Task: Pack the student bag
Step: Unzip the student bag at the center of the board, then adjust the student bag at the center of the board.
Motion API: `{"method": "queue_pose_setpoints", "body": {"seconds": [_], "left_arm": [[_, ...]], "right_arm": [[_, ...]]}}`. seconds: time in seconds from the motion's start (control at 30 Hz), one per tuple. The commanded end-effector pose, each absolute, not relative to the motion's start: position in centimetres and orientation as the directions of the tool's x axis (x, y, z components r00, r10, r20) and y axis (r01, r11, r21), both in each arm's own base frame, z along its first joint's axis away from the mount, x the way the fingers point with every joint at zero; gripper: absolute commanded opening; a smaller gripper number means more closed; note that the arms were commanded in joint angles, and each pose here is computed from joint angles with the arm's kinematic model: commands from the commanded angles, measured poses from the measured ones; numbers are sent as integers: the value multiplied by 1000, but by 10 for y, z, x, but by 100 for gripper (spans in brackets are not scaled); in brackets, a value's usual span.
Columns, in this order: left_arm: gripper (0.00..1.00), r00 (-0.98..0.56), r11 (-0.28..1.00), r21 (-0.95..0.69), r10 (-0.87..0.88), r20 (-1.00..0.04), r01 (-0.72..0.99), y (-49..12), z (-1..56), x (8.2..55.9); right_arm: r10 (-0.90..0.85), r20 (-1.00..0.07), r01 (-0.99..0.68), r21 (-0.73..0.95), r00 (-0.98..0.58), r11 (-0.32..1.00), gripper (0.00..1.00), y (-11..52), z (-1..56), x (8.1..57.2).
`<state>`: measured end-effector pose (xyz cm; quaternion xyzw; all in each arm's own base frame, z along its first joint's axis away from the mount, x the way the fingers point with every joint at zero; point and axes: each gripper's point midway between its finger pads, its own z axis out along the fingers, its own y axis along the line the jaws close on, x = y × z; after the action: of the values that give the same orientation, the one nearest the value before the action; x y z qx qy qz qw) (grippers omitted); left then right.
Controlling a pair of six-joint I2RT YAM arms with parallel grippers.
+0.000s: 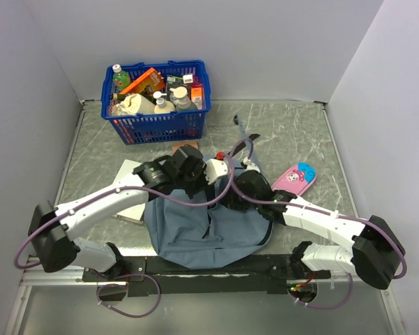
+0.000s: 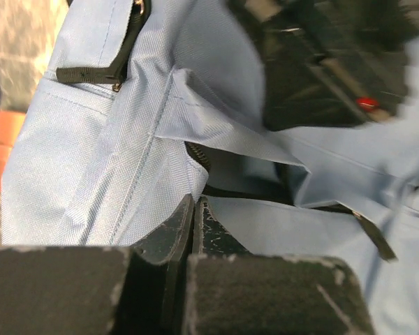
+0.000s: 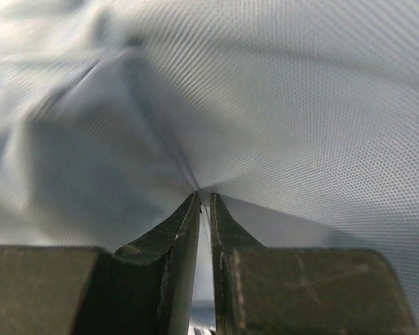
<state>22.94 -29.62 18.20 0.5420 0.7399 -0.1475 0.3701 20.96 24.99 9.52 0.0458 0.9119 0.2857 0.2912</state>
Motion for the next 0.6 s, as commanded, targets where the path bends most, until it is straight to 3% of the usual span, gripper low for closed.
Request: {"method": "queue_pose_setpoints", "body": {"seconds": [0.0,0.27,0.43,0.57], "left_arm": [[1,6,293,225,597,-802,929,-303,260,219],[1,81,279,320,627,-775,905,-286,310,239],[1,61,315,376,691,-721,872,-246,286,264],[2,18,310,363,737,-675,879,-227,232,269]], "right_arm": [[263,-527,-110,574,-808,812,19,253,116,213],[204,-504,-225,664,-839,713,18,308,145,190],[147,-479,-264,685,-865,679,18,348,148,170],[134,-466,-281,714,-875,642,18,369,155,163]]}}
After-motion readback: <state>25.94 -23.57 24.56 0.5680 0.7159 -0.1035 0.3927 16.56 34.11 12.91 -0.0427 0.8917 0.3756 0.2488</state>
